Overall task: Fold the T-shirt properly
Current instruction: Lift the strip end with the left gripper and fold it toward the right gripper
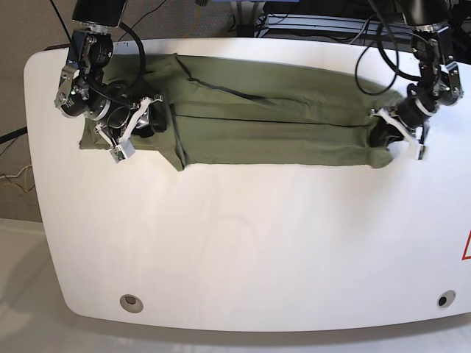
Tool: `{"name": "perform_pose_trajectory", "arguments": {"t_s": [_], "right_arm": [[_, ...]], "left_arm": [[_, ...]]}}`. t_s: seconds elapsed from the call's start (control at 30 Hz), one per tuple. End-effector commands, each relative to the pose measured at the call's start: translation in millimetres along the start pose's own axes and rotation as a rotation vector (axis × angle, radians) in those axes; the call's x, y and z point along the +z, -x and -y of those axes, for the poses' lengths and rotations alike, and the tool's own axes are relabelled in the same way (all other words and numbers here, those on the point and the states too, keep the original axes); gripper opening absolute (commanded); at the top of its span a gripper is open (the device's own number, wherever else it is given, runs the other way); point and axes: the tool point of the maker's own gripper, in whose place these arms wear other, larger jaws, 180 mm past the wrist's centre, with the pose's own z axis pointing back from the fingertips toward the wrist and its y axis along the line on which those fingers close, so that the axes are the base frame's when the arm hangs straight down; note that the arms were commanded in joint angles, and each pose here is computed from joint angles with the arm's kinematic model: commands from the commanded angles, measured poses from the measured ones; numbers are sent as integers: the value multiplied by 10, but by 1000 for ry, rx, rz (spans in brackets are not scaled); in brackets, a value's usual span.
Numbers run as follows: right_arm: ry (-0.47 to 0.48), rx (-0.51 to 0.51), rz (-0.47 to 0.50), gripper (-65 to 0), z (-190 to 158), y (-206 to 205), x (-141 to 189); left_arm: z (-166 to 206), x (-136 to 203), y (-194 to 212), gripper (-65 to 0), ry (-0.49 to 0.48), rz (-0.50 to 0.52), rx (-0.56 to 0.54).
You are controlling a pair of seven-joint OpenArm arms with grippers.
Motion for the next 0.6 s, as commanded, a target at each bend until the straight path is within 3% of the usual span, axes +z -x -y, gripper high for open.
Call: {"name": "perform_pose_trajectory", "arguments": {"t_s": [0.0, 0.3, 0.57], "right_arm": [[3, 31, 56, -428, 5, -182, 63], [3, 41, 62, -428, -7, -222, 74], [6, 37, 60, -430, 12, -209, 78]], "left_arm": [[151, 76, -248, -650, 27, 69, -53], [538, 142, -181, -650, 93, 39, -90], [533, 256, -320, -650, 78, 6, -183]]}}
